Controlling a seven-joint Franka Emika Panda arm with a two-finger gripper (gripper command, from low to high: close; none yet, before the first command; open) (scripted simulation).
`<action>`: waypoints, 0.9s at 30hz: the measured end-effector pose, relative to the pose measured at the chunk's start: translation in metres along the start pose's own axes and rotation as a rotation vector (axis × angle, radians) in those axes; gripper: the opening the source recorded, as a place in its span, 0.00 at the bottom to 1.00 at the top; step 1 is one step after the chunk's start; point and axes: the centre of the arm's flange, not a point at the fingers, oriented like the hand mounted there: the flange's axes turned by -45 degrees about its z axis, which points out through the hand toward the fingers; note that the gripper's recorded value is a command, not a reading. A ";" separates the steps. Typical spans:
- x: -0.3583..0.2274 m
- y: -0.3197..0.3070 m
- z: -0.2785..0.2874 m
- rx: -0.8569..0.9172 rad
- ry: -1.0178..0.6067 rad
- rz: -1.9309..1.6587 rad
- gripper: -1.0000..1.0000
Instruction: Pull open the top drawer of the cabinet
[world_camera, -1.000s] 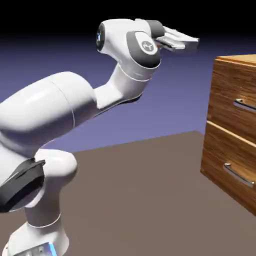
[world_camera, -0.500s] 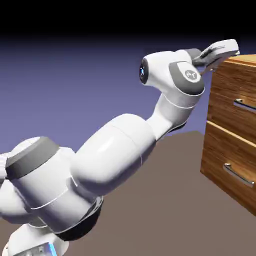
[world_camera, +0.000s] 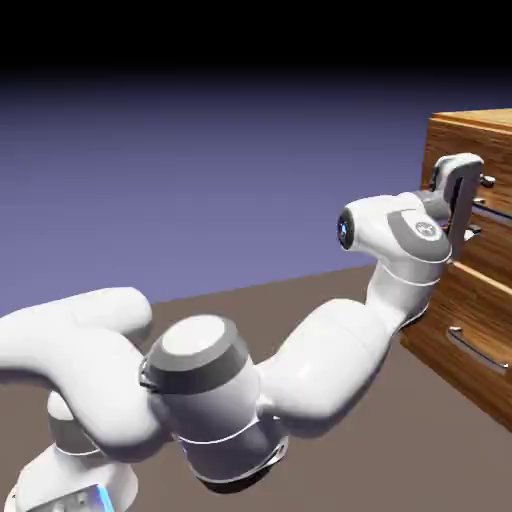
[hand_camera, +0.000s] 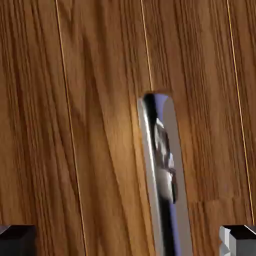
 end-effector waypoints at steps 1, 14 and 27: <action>0.000 0.000 0.009 0.000 0.000 0.000 0.50; 0.000 0.000 0.000 0.001 0.000 0.000 0.00; 0.000 0.000 -0.134 0.002 0.000 0.000 0.00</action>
